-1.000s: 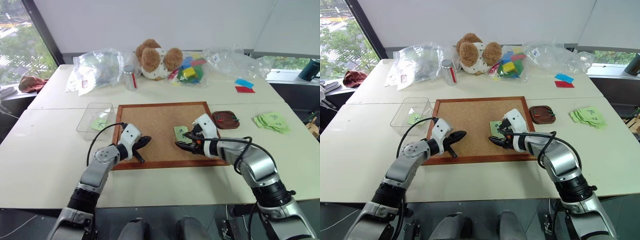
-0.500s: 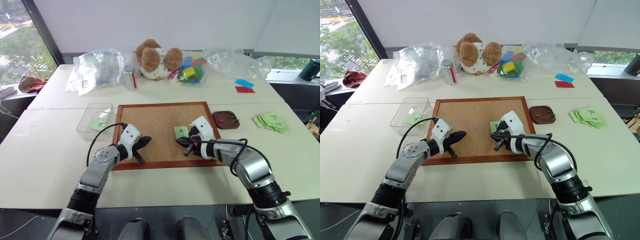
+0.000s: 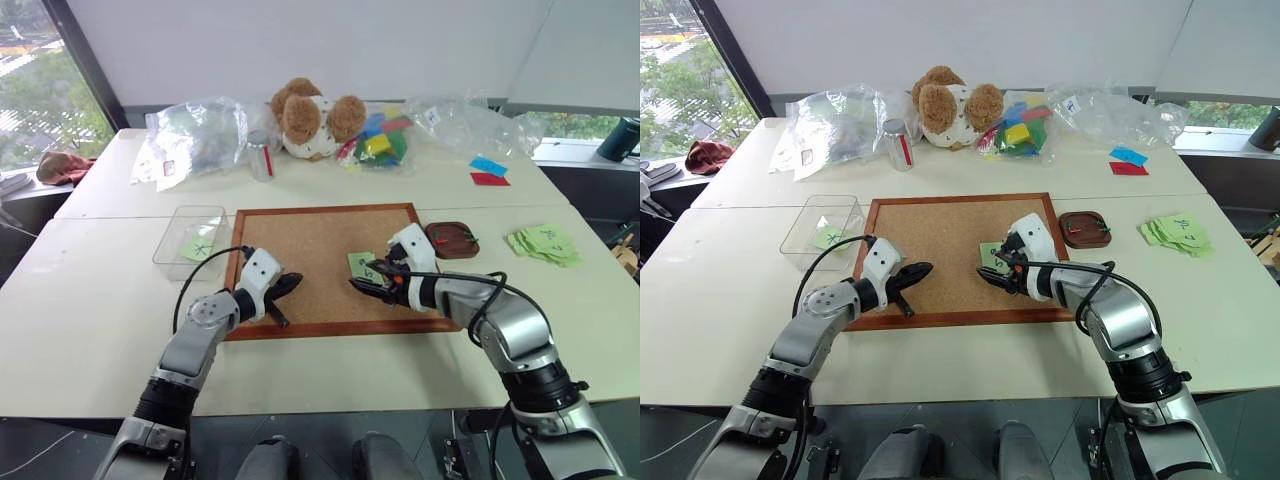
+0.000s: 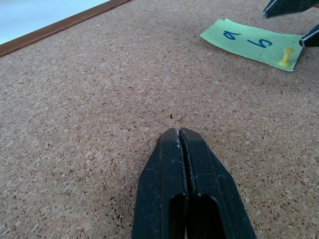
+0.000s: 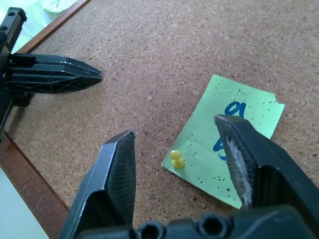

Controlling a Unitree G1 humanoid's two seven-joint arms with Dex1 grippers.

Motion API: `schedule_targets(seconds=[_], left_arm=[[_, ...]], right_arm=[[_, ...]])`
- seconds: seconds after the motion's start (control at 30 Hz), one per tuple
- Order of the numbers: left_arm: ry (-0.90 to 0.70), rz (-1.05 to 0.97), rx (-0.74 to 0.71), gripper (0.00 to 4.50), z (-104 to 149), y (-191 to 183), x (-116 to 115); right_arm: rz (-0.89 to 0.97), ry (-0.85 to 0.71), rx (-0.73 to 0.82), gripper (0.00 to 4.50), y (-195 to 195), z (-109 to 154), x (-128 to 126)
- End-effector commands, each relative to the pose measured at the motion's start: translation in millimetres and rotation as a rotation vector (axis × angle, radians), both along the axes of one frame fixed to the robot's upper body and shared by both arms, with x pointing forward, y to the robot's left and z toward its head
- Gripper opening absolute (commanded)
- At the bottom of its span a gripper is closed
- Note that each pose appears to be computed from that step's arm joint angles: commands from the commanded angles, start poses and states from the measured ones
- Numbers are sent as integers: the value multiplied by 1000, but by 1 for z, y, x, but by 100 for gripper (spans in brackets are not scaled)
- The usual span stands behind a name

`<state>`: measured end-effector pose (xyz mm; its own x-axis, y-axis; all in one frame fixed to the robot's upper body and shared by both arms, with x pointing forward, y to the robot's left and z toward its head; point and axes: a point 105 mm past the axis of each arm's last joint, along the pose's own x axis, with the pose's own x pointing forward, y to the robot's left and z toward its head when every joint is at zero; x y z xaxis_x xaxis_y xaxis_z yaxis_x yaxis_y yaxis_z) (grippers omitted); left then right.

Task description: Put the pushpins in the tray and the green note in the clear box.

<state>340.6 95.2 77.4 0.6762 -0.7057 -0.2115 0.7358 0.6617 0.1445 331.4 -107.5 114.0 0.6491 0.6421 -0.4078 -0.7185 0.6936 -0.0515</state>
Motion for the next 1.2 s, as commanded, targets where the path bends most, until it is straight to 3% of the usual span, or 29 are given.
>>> schedule_targets(seconds=[0.03,0.1,0.17,0.23,0.33,0.57,0.93,1.2], left_arm=[[114,5,49,0,-31,4,-10],[117,4,50,0,-32,4,-11],[117,5,50,0,-32,4,-11],[118,6,49,0,-32,4,-12],[118,6,49,0,-33,4,-12],[123,3,51,0,-34,4,-13],[133,-5,59,0,-36,4,-14],[136,-7,62,0,-37,4,-14]], right_arm=[[13,6,16,283,3,-4,-2],[14,8,21,283,4,-4,-2],[13,5,11,231,4,-6,0],[12,2,11,156,3,-6,0],[11,-1,20,7,3,-5,1],[24,-17,30,7,4,3,-2],[57,-97,37,7,3,40,-8],[30,-119,27,7,-5,46,-7]])
